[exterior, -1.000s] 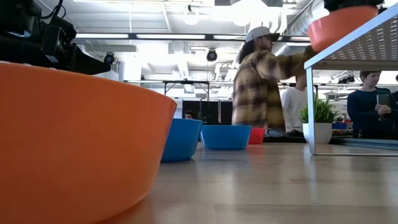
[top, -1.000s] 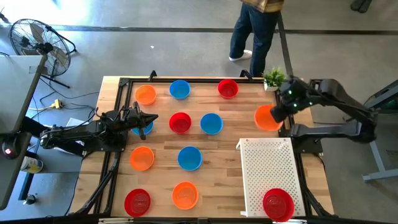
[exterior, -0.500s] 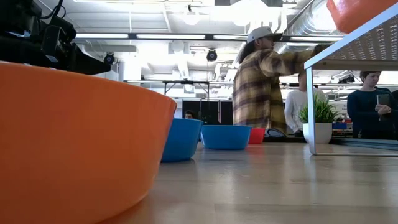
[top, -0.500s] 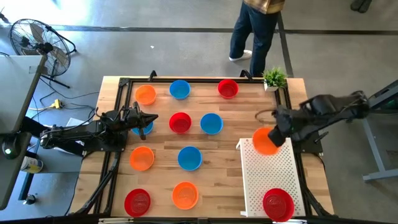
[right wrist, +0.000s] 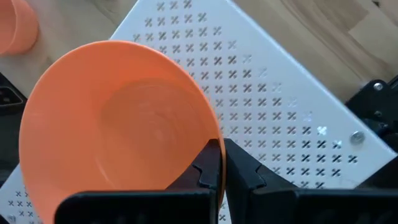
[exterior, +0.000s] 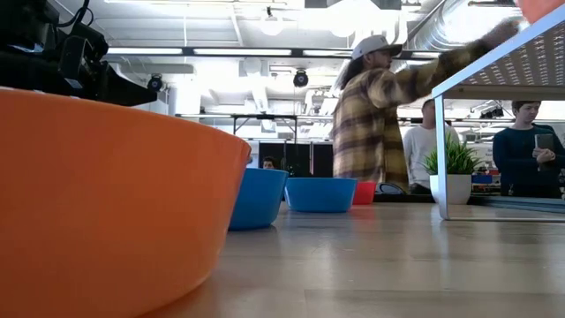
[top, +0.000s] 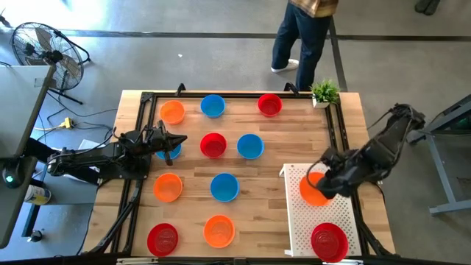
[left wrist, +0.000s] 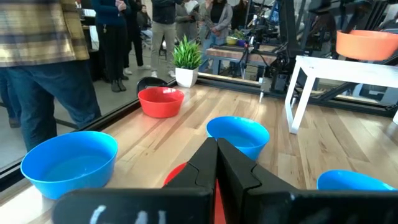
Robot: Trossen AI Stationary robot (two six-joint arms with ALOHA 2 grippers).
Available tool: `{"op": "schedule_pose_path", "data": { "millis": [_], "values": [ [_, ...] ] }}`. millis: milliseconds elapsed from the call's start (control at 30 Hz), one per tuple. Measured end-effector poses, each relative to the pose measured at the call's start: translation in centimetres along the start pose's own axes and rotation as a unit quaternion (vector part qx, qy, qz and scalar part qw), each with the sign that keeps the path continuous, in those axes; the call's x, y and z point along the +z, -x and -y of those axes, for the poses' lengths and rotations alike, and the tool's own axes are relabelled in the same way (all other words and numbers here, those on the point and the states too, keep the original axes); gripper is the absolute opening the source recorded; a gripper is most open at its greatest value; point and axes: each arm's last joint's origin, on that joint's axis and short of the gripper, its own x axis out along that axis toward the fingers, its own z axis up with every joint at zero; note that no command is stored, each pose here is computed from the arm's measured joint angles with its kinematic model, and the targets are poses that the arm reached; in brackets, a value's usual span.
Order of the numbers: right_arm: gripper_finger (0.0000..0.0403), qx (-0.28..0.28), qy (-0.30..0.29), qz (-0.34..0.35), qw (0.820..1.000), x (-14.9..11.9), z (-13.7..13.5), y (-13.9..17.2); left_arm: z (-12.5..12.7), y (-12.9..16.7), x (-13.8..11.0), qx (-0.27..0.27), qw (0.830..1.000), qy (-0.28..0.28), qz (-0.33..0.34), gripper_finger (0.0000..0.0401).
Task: Pick & Place Mini bowls
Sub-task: Put the orange bowl on the shelf
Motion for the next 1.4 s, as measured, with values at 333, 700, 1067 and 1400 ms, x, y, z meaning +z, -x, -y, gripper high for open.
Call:
{"op": "schedule_pose_path", "data": {
  "millis": [333,700,1067,1400],
  "values": [
    [0.0000,-0.010,0.031,0.018,0.999,-1.8,-0.7,-0.4,0.0,0.0,0.0,0.000,1.000,0.000,0.000,0.0000],
    [0.0000,-0.003,0.030,-0.008,1.000,-2.7,-0.9,-2.2,0.0,0.0,0.0,0.000,1.000,0.000,0.000,0.0000],
    [0.0000,0.003,0.043,-0.017,0.999,-3.2,-0.8,-2.0,0.0,0.0,0.0,0.000,1.000,0.000,0.000,0.0000],
    [0.0001,-0.005,0.042,-0.032,0.999,-3.4,-0.7,-2.0,0.0,0.0,0.0,0.000,1.000,0.000,0.000,0.0000]
  ]
}}
